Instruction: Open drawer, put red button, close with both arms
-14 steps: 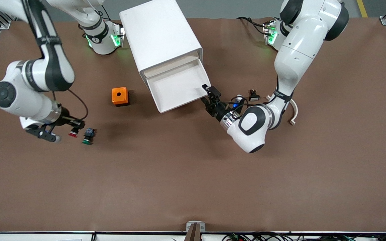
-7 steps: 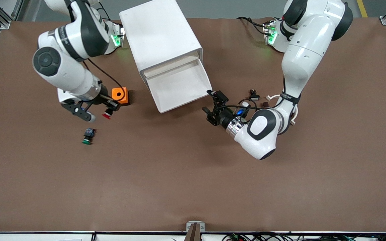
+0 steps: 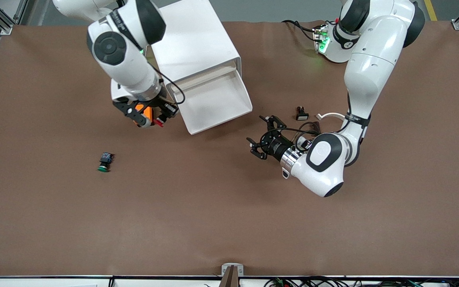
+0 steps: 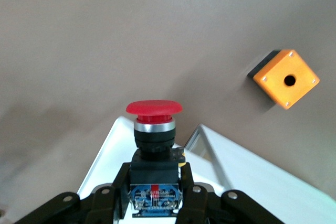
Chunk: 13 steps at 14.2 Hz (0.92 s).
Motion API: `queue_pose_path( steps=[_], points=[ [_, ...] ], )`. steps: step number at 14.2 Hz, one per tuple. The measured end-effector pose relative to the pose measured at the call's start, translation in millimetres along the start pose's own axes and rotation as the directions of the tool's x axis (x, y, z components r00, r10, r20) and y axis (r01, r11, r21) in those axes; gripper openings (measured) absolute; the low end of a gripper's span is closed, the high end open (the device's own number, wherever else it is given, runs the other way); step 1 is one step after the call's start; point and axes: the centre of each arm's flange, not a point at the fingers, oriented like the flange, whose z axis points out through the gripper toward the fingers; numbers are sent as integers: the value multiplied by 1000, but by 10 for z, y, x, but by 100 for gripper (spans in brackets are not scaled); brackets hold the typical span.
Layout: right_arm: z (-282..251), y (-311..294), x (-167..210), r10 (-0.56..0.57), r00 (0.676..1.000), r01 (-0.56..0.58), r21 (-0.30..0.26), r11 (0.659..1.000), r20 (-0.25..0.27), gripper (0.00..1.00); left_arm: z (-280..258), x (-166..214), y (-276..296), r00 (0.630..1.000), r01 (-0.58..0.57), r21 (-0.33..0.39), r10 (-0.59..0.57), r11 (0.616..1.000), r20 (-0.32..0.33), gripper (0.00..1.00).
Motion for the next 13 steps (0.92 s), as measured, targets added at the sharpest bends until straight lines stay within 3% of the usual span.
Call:
queue_pose_path(
  steps=[2,5,9,13],
  points=[
    [33,-108,-245,20,1000,-20,17,1000,-7,41,-123,-127,-59,983,-172,-17,170,985,-68,100],
    [160,-232,-580,36,999,-36,17,999,-7,41,-390,-358,-128,919,-359,-71,339,931,-204,100],
    [380,-351,-933,74,997,-74,3,997,-6,41,-690,-517,-187,800,-513,-77,444,855,-402,100],
    [687,-469,-1256,102,995,-102,-6,995,-10,41,-863,-721,-338,709,-567,-17,478,823,-518,100]
  ],
)
